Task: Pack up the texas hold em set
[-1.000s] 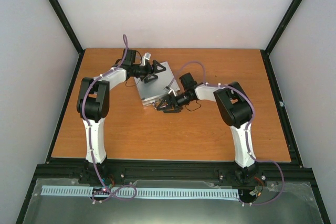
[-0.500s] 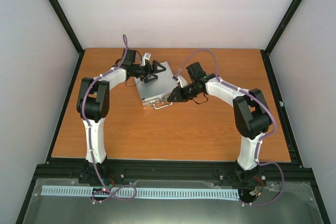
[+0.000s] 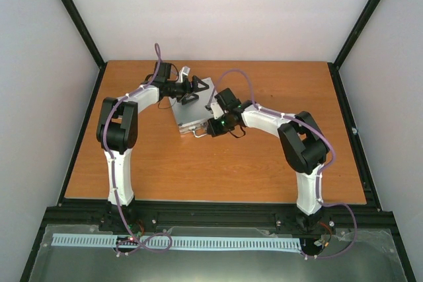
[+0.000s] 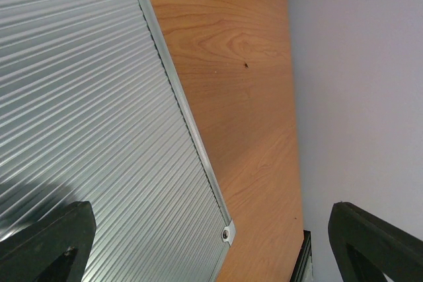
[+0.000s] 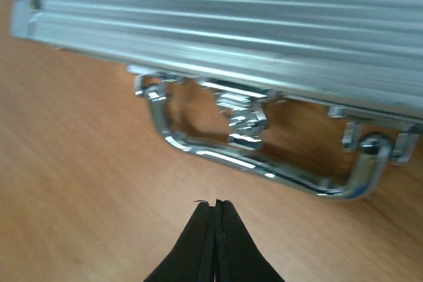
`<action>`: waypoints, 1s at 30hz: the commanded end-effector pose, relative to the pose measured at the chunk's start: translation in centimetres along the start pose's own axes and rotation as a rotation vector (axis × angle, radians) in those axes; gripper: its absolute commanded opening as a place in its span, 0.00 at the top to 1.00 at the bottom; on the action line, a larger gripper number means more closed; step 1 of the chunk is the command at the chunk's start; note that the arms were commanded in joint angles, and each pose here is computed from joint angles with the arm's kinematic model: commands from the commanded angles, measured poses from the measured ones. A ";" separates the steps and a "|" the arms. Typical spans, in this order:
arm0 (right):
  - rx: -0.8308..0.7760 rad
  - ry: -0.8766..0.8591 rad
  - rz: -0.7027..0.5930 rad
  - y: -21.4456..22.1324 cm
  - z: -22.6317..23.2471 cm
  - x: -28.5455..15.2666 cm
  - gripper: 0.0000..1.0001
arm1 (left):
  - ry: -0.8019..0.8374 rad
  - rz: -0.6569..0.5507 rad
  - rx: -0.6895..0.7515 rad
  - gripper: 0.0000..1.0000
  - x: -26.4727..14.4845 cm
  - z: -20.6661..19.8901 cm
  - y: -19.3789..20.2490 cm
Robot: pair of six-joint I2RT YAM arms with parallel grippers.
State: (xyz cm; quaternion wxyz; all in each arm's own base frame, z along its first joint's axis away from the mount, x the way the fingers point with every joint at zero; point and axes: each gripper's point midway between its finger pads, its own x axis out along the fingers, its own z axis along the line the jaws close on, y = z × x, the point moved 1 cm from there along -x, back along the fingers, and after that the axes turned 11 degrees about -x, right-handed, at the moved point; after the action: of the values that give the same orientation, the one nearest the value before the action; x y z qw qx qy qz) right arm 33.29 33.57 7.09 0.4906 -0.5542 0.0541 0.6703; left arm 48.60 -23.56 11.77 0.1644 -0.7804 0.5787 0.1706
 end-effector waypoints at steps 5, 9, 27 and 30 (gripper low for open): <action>0.051 0.193 -0.081 -1.1 -3.4 1.3 0.97 | -0.179 0.075 -0.187 0.00 1.2 6.9 3.2; 0.047 0.163 -0.072 -1.1 -3.0 2.1 0.97 | -0.179 0.079 -0.191 0.00 1.3 7.1 3.3; 0.004 0.092 -0.095 -2.0 -1.1 2.0 0.97 | -0.182 0.087 -0.191 0.00 1.5 7.4 3.3; -0.010 0.095 -0.096 -2.2 -0.8 1.7 0.97 | -0.182 0.087 -0.191 0.00 1.5 7.4 3.3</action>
State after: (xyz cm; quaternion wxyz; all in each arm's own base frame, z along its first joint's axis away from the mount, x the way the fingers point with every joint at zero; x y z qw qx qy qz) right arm 35.38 33.78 4.48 0.5148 -0.5808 0.0845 0.6249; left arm 48.56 -23.54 11.71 0.1671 -0.7796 0.5797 0.1684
